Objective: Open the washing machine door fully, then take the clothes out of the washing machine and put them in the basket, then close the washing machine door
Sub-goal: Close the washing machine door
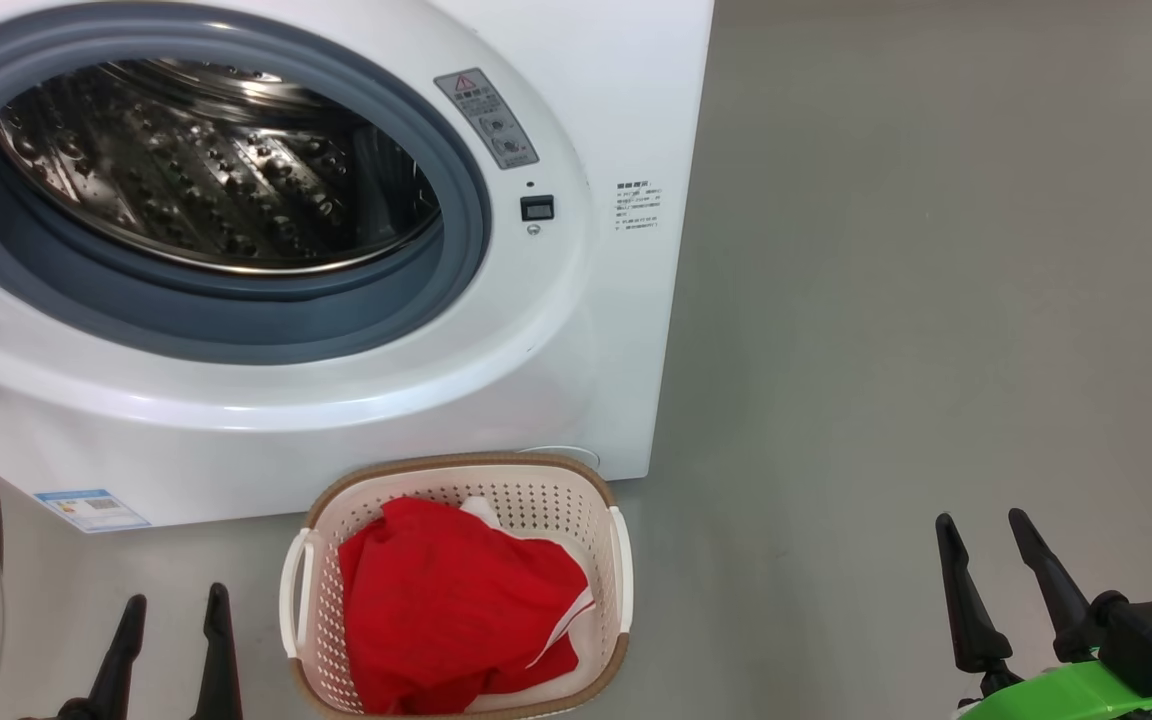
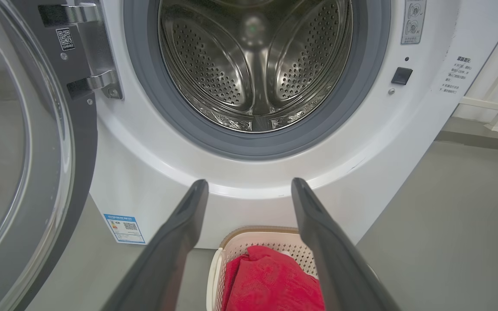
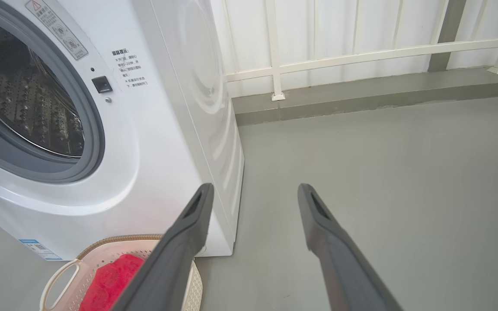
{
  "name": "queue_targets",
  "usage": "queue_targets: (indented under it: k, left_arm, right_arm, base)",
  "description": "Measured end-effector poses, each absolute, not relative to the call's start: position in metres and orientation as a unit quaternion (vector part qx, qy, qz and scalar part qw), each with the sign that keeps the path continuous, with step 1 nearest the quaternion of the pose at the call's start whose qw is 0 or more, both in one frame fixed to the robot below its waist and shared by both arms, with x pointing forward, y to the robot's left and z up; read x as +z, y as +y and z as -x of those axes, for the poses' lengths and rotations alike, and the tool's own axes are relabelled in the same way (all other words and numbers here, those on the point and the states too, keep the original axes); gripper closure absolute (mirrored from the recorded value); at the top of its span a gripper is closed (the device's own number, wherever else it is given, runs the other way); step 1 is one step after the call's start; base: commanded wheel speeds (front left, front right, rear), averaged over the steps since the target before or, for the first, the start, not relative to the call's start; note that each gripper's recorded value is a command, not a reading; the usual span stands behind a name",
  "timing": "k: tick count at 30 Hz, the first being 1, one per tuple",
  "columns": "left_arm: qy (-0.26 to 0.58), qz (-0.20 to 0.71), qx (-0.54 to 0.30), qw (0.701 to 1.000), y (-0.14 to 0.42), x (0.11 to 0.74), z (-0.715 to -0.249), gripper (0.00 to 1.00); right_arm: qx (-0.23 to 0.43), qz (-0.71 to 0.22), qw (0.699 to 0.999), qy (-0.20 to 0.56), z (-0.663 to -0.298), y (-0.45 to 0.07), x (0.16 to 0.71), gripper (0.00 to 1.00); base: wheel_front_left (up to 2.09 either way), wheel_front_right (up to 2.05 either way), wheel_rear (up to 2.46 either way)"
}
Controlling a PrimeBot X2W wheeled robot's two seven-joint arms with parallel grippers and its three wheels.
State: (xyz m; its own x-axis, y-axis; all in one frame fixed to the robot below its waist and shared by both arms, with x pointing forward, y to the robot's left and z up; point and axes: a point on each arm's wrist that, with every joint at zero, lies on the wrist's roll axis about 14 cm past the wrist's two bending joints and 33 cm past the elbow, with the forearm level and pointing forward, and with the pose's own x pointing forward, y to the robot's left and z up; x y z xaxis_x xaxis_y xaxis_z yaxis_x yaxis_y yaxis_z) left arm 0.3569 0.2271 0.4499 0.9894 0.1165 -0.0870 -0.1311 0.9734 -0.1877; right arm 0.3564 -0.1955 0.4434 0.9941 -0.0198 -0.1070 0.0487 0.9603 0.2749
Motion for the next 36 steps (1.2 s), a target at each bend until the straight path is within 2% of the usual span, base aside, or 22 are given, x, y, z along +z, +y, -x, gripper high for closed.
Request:
queue_targets:
  k: [9,24,36]
  left_arm:
    - [0.036,0.097,0.063,0.993,0.2273,0.4511,-0.3572,0.0]
    - [0.029,0.098,0.064,0.993,0.2286,0.4551,-0.3563,0.0]
    - [0.021,0.105,0.066,0.992,0.2294,0.4597,-0.3558,0.0]
  right_arm:
    - [-0.017,-0.14,0.989,0.051,-0.3565,-0.195,0.4441,0.0]
    - [-0.014,-0.141,0.989,0.047,-0.3573,-0.1933,0.4461,0.0]
    - [-0.013,-0.142,0.989,0.044,-0.3576,-0.1926,0.4481,0.0]
  base:
    - [-0.33,0.33,0.0]
    - [-1.25,1.25,0.0]
    - [-0.16,0.16,0.0]
